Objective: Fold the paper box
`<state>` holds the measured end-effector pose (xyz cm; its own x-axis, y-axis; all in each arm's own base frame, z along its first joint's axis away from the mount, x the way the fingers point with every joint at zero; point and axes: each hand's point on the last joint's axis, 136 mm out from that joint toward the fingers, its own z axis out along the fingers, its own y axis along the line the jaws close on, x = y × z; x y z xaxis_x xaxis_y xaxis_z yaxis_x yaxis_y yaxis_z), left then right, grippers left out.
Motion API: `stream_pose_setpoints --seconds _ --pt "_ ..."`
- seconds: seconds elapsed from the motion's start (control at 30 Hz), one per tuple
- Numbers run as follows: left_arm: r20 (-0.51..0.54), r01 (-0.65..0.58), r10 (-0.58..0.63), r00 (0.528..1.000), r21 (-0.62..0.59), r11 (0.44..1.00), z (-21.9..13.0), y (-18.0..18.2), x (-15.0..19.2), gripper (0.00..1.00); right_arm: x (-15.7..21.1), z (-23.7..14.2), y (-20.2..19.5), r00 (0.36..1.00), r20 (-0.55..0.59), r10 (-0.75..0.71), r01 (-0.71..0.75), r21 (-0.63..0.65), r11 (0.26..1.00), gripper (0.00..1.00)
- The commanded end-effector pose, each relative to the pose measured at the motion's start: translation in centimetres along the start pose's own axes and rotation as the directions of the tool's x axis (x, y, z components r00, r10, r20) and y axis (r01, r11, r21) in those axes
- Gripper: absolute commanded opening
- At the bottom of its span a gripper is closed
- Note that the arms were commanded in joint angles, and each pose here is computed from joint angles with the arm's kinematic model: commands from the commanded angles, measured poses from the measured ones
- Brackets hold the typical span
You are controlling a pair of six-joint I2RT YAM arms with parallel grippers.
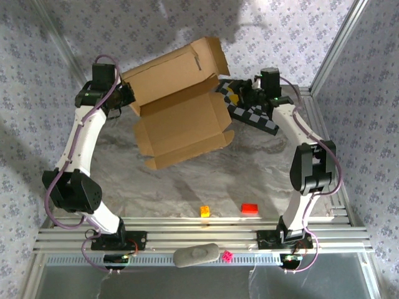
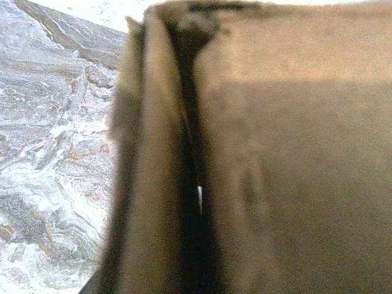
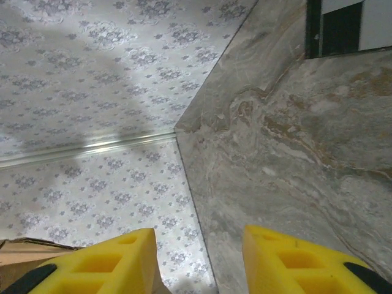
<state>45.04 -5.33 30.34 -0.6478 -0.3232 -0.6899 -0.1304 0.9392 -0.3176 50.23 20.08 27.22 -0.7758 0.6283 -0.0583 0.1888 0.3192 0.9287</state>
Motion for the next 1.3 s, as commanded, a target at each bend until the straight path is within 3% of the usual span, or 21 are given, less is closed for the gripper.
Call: stream_pose_setpoints --seconds 0.0,0.47,0.87,1.27 --pt "0.038 0.038 -0.04 0.998 0.044 0.998 -0.8 -0.8 -1.5 0.0 1.6 0.0 4.9 0.997 -0.028 -0.069 0.065 -0.114 0.991 0.43" --pt "0.029 0.07 -0.071 0.997 0.043 0.997 -0.5 -0.7 -1.3 0.0 4.6 1.5 7.2 0.986 -0.101 -0.134 0.115 -0.172 0.978 0.5" --pt "0.019 0.176 -0.177 0.984 0.054 0.983 -0.2 -0.6 -0.8 0.0 3.1 -0.4 9.2 0.988 0.018 -0.151 0.149 -0.295 0.944 0.62" --pt "0.004 0.273 -0.275 0.962 0.085 0.958 0.0 -0.6 -0.4 0.0 3.7 -0.2 11.6 0.994 0.0 -0.109 0.1 -0.4 0.911 0.68"
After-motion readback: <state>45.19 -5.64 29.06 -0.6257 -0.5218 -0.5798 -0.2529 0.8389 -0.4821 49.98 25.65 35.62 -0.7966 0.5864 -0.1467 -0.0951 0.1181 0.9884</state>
